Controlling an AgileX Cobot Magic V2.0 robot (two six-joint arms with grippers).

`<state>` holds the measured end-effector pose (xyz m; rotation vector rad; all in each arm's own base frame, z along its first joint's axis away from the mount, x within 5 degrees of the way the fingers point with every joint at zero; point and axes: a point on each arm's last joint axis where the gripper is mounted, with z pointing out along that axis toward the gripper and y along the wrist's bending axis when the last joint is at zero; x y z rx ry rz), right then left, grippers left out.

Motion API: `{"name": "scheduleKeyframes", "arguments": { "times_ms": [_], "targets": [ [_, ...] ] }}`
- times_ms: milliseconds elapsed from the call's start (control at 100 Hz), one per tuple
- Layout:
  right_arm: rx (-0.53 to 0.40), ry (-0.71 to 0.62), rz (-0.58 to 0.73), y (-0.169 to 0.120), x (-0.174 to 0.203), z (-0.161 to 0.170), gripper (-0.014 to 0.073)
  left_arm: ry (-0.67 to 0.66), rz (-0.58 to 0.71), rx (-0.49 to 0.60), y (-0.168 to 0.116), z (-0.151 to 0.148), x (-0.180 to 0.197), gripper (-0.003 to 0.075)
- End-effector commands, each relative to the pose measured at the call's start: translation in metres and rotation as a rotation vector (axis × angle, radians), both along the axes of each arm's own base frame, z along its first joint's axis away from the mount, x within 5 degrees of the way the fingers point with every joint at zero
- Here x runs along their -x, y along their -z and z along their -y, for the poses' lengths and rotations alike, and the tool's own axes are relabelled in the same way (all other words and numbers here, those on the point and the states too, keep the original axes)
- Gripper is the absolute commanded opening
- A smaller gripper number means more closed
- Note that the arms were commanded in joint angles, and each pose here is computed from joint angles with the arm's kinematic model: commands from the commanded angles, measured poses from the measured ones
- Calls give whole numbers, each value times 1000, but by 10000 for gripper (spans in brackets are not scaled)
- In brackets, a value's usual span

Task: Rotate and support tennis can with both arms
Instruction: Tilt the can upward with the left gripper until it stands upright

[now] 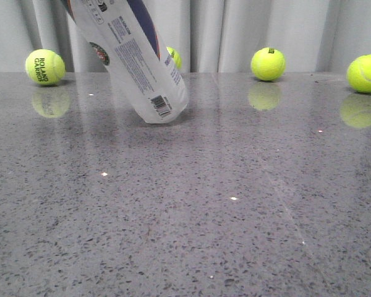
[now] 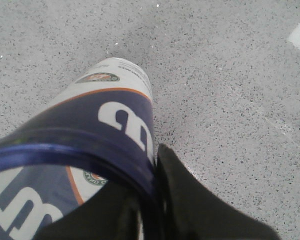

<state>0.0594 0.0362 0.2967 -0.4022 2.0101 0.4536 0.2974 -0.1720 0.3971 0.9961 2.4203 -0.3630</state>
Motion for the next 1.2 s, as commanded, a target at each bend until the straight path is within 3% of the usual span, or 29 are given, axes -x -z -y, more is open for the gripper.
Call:
{"name": "scheduleKeyframes", "arguments": {
  "times_ms": [0,140,240,880,1190],
  "targets": [
    [-33,-3,87,-14,-2,-1,-69,11,22,37,-21,-3,15,81],
    [-33,-3,87,-14,-2,-1,-69,11,46,49,-28,-3,16,318],
    [-33,-3,87,-14,-2,-1,-69,11,57,55,-32,-3,16,399],
    [-33,-3,87,-14,-2,-1,-69,30,159,163,-59,21,-21,399],
    [-33,-3,87,-14,-2,-1,-69,47,179,224,-58,37,-45,399]
  ]
}}
